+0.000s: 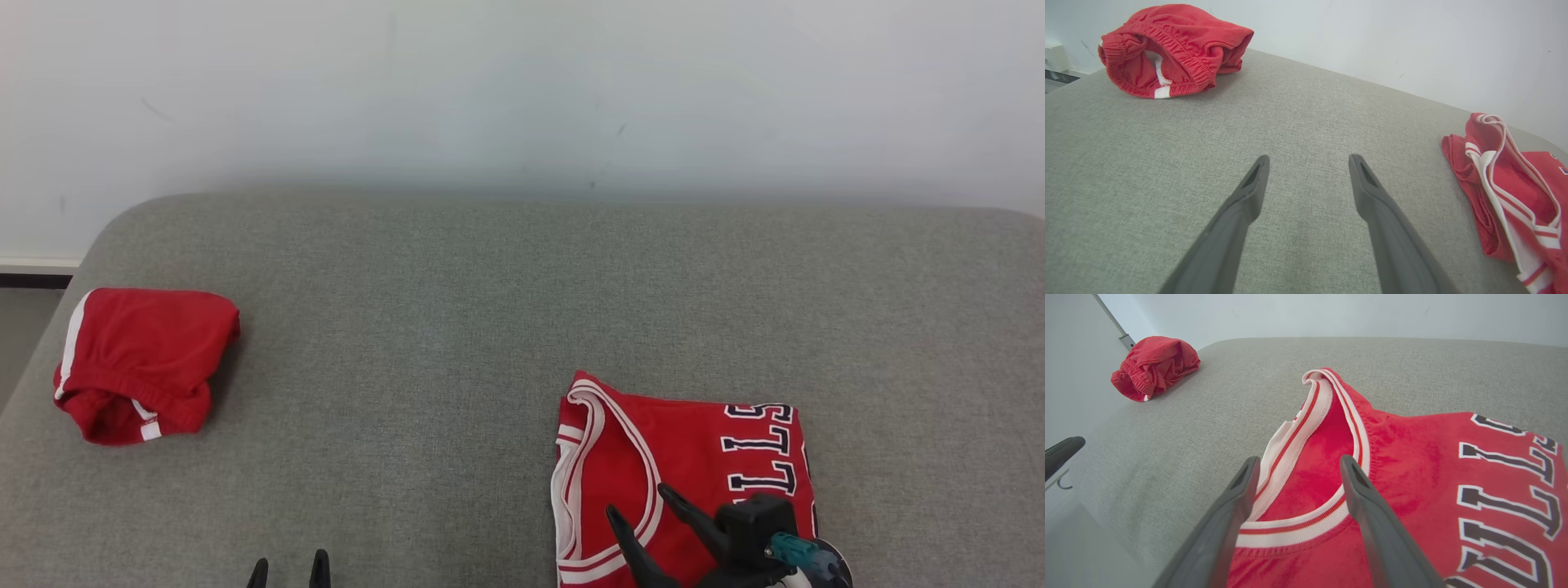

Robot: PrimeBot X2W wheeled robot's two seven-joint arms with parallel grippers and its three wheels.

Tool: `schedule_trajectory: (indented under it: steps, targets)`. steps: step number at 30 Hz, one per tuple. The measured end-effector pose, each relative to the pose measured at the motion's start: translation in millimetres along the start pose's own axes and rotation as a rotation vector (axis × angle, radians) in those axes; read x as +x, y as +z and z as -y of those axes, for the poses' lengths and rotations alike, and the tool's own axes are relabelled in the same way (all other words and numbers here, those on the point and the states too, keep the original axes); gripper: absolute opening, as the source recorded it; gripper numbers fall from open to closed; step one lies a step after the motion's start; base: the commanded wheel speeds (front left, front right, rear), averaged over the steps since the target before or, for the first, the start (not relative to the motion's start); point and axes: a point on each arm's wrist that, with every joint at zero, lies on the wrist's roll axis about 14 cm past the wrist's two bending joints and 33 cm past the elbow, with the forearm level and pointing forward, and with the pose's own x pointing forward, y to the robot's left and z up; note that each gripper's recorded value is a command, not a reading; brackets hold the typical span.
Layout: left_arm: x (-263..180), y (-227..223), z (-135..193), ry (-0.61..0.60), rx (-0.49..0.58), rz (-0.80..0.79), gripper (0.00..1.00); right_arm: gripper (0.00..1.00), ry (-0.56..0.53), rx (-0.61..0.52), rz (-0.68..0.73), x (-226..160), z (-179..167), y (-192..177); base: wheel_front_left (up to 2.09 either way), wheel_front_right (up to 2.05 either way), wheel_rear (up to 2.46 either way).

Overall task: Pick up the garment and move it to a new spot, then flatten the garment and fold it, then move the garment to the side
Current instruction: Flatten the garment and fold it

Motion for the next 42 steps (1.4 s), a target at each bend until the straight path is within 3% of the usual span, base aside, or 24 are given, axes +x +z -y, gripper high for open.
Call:
schedule_trajectory:
  steps: [10,24,30,36,42]
  targets:
    - [-1,3,1,-0.004,0.001,0.011,1.0,1.0,-0.046,-0.021,0.091,-5,14,21,0.0,0.0,0.0]
    - [9,10,13,-0.05,0.007,0.028,1.0,1.0,-0.355,-0.036,0.237,-57,100,37,0.0,0.0,0.0]
    - [13,11,21,-0.074,0.004,0.03,1.0,1.0,-0.44,-0.034,0.233,-80,120,27,0.0,0.0,0.0]
    - [16,10,26,-0.093,0.003,0.028,1.0,1.0,-0.422,-0.014,0.178,-82,111,7,0.0,0.0,0.0]
    - [16,8,28,-0.097,0.002,0.022,1.0,1.0,-0.305,-0.024,-0.014,-69,79,-38,0.0,0.0,0.0]
